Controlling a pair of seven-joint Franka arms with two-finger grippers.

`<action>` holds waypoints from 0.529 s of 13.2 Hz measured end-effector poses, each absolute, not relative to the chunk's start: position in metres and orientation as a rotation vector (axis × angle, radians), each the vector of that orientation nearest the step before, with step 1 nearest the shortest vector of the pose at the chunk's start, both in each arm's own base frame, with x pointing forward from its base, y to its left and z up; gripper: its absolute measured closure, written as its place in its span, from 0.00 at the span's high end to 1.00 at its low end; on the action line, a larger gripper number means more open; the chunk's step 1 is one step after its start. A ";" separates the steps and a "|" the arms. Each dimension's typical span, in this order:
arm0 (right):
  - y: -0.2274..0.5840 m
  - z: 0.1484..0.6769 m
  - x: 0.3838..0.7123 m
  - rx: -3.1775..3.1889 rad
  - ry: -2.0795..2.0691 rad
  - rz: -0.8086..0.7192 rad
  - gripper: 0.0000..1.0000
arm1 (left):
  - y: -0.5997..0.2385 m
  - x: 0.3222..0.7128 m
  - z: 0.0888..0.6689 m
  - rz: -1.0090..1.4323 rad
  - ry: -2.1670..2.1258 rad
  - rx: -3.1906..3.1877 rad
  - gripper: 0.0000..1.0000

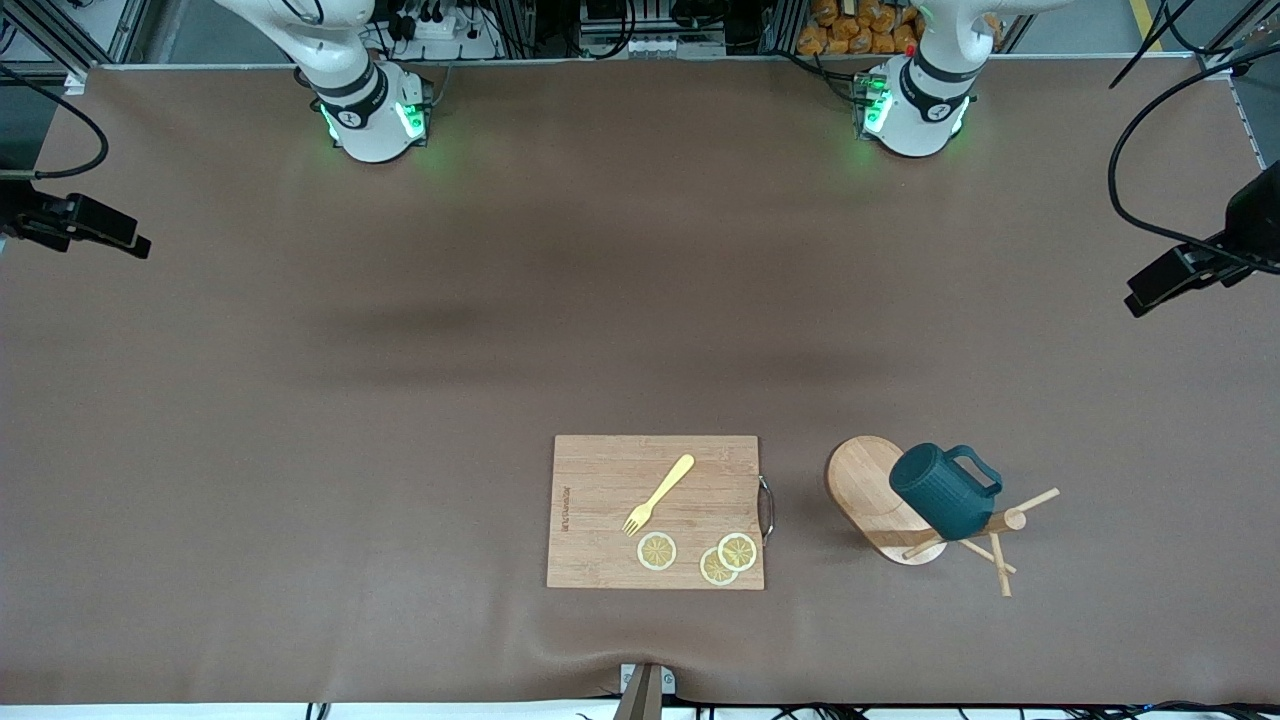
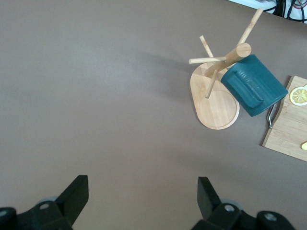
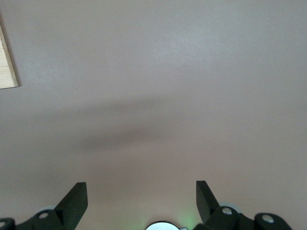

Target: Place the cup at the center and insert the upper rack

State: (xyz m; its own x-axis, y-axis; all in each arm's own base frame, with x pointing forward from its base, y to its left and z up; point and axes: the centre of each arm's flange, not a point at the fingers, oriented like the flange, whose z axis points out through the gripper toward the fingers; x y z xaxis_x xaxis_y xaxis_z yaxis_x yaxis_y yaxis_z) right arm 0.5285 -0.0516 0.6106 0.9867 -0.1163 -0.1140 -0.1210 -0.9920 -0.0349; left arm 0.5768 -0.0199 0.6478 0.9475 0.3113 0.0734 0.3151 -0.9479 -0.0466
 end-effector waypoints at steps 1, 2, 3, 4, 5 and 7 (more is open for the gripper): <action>-0.052 0.611 0.528 -3.090 0.184 0.174 1.00 | -0.018 0.572 0.649 -0.100 -0.489 -3.043 1.00; -0.052 0.610 0.528 -3.089 0.184 0.174 1.00 | -0.018 0.568 0.651 -0.100 -0.484 -3.044 1.00; -0.052 0.610 0.528 -3.089 0.184 0.175 1.00 | -0.019 0.564 0.652 -0.101 -0.479 -3.045 1.00; -0.052 0.610 0.528 -3.089 0.184 0.175 1.00 | -0.021 0.561 0.653 -0.099 -0.473 -3.046 1.00; -0.052 0.610 0.528 -3.089 0.184 0.176 1.00 | -0.023 0.558 0.653 -0.097 -0.467 -3.047 1.00; -0.051 0.610 0.528 -3.089 0.183 0.176 1.00 | -0.024 0.553 0.654 -0.094 -0.463 -3.048 1.00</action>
State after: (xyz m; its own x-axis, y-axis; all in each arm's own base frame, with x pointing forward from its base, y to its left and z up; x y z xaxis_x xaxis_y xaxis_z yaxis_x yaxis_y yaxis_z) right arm 0.5284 -0.0515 0.6100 0.9866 -0.1155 -0.1154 -0.1203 -0.9921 -0.0349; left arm 0.5534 -0.0243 0.6540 0.9532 0.2945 0.0691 0.2980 -0.9534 -0.0478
